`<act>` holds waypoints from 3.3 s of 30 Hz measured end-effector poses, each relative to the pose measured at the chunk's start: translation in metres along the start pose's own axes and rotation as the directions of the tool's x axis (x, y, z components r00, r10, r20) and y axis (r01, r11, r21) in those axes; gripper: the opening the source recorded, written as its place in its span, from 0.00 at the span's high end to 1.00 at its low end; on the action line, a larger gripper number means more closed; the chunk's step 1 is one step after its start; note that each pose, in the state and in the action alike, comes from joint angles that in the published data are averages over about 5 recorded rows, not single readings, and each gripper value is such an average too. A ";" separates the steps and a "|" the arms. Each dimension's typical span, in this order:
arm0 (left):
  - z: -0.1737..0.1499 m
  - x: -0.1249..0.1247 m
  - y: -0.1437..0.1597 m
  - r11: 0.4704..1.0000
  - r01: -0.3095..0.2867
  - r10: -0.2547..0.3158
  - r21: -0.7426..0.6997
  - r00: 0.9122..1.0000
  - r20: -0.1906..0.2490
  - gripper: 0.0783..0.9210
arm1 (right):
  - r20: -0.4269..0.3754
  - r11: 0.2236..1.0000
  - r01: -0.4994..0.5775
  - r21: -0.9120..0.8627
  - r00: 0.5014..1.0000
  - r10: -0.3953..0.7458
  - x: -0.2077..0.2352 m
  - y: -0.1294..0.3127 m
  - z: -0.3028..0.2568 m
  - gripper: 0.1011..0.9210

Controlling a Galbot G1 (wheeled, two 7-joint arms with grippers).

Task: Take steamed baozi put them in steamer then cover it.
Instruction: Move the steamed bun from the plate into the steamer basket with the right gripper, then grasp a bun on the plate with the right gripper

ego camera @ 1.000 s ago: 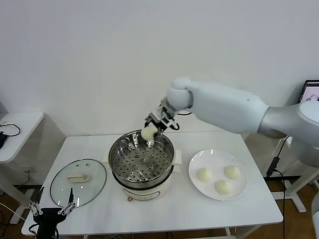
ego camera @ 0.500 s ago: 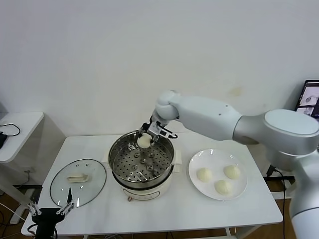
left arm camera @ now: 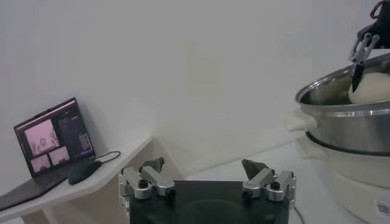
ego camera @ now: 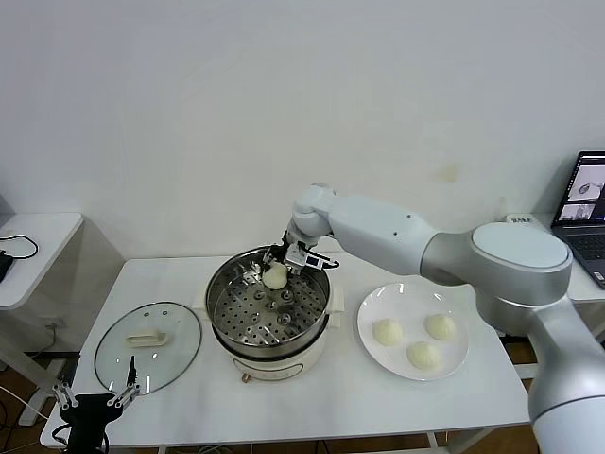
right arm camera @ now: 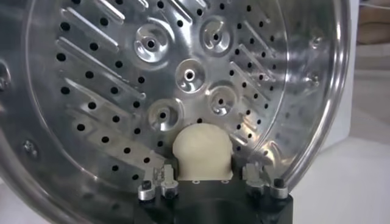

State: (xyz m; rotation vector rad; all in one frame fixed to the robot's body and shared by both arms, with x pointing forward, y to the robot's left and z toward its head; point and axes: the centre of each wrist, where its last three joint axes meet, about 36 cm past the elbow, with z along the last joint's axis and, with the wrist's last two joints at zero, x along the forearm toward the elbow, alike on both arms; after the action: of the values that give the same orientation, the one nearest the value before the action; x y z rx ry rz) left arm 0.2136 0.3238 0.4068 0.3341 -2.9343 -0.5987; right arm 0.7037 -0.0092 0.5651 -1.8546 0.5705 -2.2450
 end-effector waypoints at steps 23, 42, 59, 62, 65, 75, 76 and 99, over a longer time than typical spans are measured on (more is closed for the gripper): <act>-0.013 0.002 0.003 1.000 -0.016 0.017 -0.007 0.999 0.029 0.12 | -0.046 0.968 0.003 -0.252 0.999 -0.015 0.110 -0.008 -0.004 0.12; -0.015 -0.007 -0.003 0.998 -0.067 0.067 -0.012 0.997 0.045 0.12 | -0.128 0.608 -0.034 -0.794 0.985 -0.112 0.187 0.164 -0.031 0.12; -0.007 -0.009 -0.004 0.998 -0.055 0.055 -0.006 0.998 0.023 0.12 | -0.045 0.442 0.051 -0.896 0.978 -0.205 0.105 0.251 -0.058 0.12; -0.005 -0.008 -0.005 0.999 -0.054 0.054 -0.007 0.998 0.017 0.12 | -0.040 0.429 0.058 -0.902 0.975 -0.217 0.090 0.260 -0.059 0.12; -0.004 -0.008 -0.005 0.998 -0.054 0.054 -0.009 0.998 0.011 0.12 | -0.038 0.417 0.063 -0.907 0.973 -0.230 0.077 0.267 -0.059 0.12; -0.002 -0.009 -0.005 0.998 -0.054 0.054 -0.012 0.999 0.008 0.12 | -0.026 0.379 0.074 -0.922 0.967 -0.253 0.037 0.282 -0.062 0.12; -0.001 -0.009 -0.005 0.998 -0.054 0.054 -0.012 0.999 0.006 0.12 | -0.025 0.376 0.075 -0.923 0.967 -0.253 0.034 0.283 -0.062 0.12; 0.003 -0.010 -0.006 0.999 -0.052 0.052 -0.012 0.999 -0.004 0.12 | -0.013 0.340 0.077 -0.937 0.967 -0.255 -0.001 0.284 -0.061 0.35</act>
State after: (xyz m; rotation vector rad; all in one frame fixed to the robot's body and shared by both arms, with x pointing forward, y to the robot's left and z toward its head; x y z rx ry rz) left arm 0.2238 0.3218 0.4007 0.2570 -2.9250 -0.6077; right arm 0.6146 -0.2565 0.4420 -2.1745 2.2122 -2.3729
